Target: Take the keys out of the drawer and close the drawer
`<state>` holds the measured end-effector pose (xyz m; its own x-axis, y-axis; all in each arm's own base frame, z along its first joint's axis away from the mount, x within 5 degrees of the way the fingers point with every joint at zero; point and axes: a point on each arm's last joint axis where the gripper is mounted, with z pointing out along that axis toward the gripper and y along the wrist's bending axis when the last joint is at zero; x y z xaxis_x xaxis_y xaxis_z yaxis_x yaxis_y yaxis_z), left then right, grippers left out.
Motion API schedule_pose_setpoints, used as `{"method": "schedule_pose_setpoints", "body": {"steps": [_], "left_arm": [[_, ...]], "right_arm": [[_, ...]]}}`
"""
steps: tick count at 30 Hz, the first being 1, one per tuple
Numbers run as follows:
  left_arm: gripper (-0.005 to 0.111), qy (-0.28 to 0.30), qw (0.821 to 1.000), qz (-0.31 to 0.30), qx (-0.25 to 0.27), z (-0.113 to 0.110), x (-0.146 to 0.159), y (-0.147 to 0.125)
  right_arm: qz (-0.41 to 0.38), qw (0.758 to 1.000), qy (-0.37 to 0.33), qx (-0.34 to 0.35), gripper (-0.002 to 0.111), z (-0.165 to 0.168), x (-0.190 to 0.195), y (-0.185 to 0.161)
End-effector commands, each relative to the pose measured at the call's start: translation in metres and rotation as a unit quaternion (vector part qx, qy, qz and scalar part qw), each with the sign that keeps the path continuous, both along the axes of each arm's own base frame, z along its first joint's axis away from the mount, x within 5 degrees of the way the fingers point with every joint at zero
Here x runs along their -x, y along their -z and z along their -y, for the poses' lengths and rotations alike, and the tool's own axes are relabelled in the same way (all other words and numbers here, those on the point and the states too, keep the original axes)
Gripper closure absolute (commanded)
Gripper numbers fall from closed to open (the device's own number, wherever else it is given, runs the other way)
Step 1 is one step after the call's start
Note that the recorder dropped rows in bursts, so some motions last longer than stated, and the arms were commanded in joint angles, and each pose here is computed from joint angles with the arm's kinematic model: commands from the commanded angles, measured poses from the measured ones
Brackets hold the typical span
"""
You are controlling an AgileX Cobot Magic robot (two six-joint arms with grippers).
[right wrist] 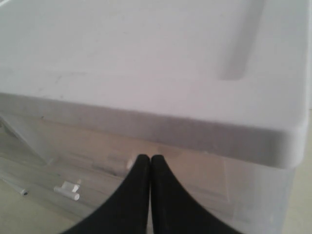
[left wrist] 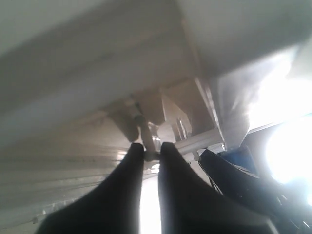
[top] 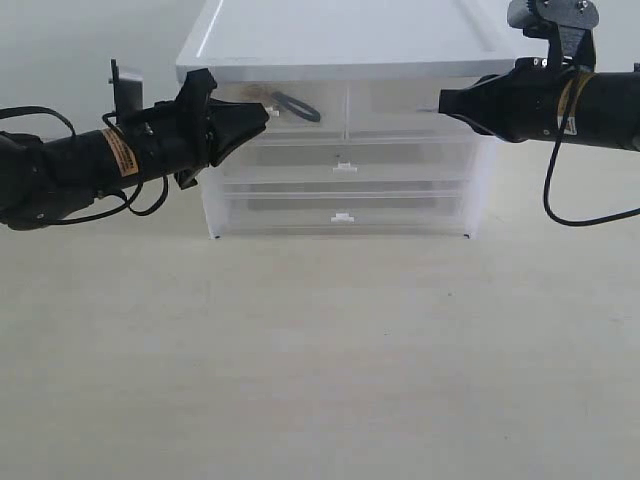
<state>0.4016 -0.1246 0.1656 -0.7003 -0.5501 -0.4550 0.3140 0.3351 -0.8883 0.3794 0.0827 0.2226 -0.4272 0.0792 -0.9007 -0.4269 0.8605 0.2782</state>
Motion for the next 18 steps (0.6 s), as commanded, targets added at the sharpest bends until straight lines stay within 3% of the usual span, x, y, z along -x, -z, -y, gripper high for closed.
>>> {"method": "schedule_pose_setpoints", "body": {"steps": [1,18], "left_arm": [[0.103,-0.007,0.999,0.029,0.02,0.0,-0.003,-0.011],[0.103,0.039,0.997,0.045,0.047,0.004,0.013,-0.008]], "right_arm": [[0.003,1.0,0.018,-0.009,0.108,0.005,-0.004,-0.003],[0.003,1.0,0.018,-0.007,0.108,0.005,-0.004,-0.003]]}}
